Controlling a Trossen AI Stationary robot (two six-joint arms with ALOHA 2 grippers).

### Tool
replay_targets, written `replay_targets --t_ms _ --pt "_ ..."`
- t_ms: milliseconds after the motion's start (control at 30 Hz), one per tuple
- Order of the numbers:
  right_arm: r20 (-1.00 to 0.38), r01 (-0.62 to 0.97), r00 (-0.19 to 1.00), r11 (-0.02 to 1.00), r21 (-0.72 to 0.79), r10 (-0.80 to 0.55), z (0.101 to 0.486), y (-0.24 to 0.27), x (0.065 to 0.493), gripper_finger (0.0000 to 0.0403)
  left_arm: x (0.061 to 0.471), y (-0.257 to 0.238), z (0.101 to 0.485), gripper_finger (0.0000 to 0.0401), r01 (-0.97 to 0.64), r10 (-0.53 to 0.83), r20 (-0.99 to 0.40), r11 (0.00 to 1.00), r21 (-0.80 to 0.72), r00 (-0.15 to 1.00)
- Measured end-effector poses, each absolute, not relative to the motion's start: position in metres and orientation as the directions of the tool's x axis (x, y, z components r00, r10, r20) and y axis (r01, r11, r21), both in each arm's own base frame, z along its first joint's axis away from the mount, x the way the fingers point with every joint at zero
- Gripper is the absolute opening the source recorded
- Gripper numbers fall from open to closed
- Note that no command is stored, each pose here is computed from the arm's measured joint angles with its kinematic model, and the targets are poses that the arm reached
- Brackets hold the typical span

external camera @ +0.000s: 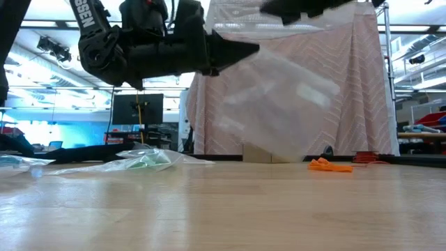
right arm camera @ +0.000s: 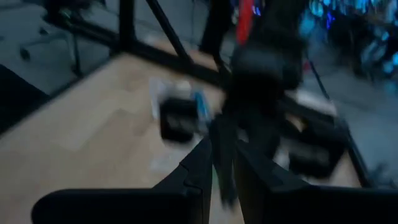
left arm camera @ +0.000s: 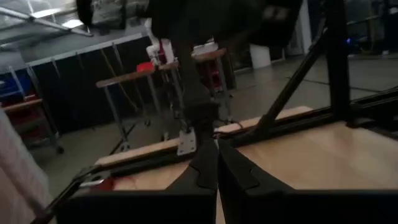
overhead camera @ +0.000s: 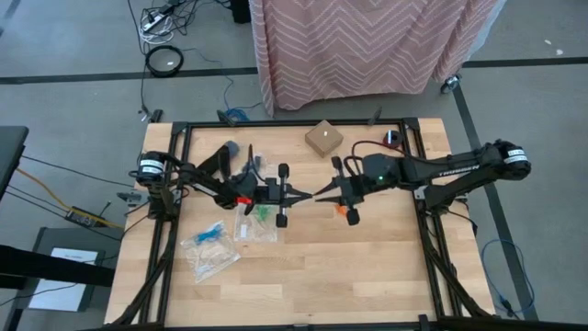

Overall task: Sort rubber bands
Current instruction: Open the transparent zip bag

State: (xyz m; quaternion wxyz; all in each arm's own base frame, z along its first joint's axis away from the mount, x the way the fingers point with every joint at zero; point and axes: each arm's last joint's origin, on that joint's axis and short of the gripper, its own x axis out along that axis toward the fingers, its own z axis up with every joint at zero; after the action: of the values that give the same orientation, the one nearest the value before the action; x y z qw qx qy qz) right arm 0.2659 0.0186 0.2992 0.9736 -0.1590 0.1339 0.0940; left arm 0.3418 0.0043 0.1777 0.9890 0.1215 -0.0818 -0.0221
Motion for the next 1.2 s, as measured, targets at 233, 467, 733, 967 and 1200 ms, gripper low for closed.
replay_targets --t_ms 233,467,733,967,1200 --pt "-0.342 -0.168 0.938 0.929 -0.330 0.048 0.294 0.013 0.266 0.0055 0.340 0.004 0.186 0.0006 -0.011 -0.061 0.238 0.958 0.288 0.969" --pt "-0.347 -0.153 0.937 0.931 -0.330 0.031 0.293 0.008 0.267 0.0057 0.340 0.003 0.188 0.0003 -0.035 -0.074 0.259 0.918 0.395 0.963" --pt "-0.351 -0.156 0.936 0.931 -0.330 0.032 0.293 0.008 0.266 0.0057 0.340 0.003 0.187 0.0001 -0.068 -0.084 0.254 0.842 0.536 0.964" --pt "-0.397 -0.167 0.917 0.931 -0.324 0.026 0.288 0.008 0.265 0.0058 0.340 0.003 0.188 0.0002 -0.096 -0.086 0.259 0.781 0.617 0.962" --pt "-0.392 -0.163 0.920 0.930 -0.330 0.022 0.289 0.008 0.265 0.0058 0.340 0.003 0.187 0.0003 -0.093 -0.088 0.253 0.776 0.623 0.963"
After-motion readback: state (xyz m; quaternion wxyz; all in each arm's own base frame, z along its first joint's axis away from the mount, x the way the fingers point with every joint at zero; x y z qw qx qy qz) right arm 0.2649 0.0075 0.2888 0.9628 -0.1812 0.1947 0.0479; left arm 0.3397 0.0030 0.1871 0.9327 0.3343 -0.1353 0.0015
